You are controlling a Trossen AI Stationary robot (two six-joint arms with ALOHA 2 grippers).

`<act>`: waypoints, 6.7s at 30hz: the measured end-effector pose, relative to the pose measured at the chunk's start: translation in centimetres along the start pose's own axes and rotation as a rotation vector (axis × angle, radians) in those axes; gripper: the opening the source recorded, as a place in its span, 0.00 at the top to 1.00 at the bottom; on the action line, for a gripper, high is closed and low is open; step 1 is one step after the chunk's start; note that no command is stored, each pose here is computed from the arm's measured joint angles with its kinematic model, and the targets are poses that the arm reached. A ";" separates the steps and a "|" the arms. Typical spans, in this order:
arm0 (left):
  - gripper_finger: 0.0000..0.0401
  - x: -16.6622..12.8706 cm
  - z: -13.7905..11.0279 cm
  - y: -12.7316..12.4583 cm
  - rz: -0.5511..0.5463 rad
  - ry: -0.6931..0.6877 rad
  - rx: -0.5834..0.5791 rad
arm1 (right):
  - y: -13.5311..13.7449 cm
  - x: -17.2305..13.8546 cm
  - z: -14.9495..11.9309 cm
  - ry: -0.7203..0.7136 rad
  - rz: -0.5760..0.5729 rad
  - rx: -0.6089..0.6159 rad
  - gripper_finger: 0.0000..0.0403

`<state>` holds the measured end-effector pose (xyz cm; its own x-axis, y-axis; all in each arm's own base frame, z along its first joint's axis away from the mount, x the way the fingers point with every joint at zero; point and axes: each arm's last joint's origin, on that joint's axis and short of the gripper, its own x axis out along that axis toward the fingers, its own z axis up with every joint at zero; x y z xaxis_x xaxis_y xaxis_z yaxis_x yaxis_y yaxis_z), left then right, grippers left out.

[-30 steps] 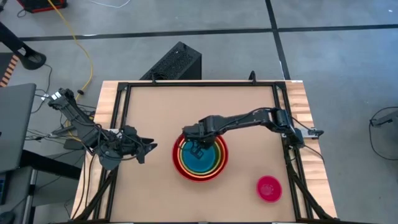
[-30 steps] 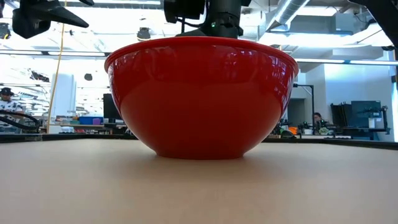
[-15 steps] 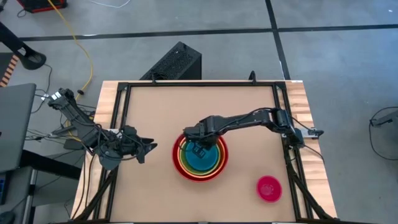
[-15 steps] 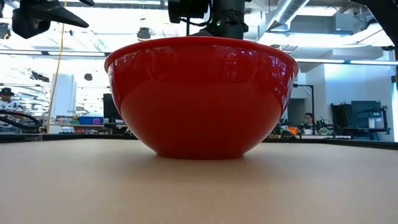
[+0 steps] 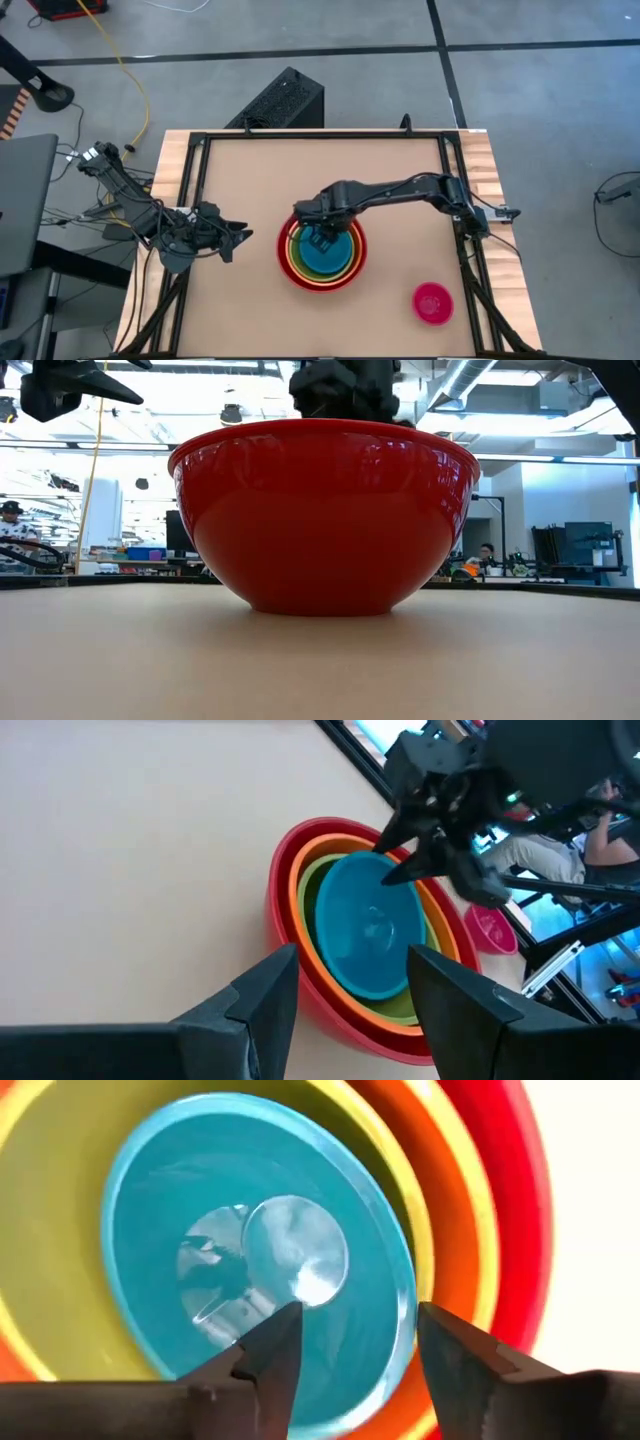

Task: Nest bowls inside each other
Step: Stack the blue bowl on top of the green bowl, then stack the pink bowl on top of the blue bowl, then return to Home Position

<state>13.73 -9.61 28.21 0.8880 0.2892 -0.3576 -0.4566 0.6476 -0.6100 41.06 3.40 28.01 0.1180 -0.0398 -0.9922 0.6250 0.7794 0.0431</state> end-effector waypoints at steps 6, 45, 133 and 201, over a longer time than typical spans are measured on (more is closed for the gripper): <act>0.56 0.0 0.0 0.0 0.000 0.000 0.011 | 0.2 -2.1 -0.6 0.007 -0.007 -0.014 0.47; 0.56 3.2 7.0 0.9 -0.182 -0.018 0.400 | 0.1 -15.3 -18.7 -0.303 0.136 -0.233 1.00; 0.56 3.3 -2.2 14.2 -0.347 -0.245 0.546 | -7.2 -2.4 -12.3 -0.415 0.602 0.279 1.00; 0.56 3.3 -2.3 14.2 -0.374 -0.198 0.416 | -5.9 -0.6 -7.4 -0.391 0.517 0.133 0.72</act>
<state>10.04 -1.04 16.73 0.9960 0.0884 -0.0090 -0.0865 0.9413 -0.3262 31.59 3.39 27.52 0.6840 0.0756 -0.7255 0.4995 0.6763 0.5414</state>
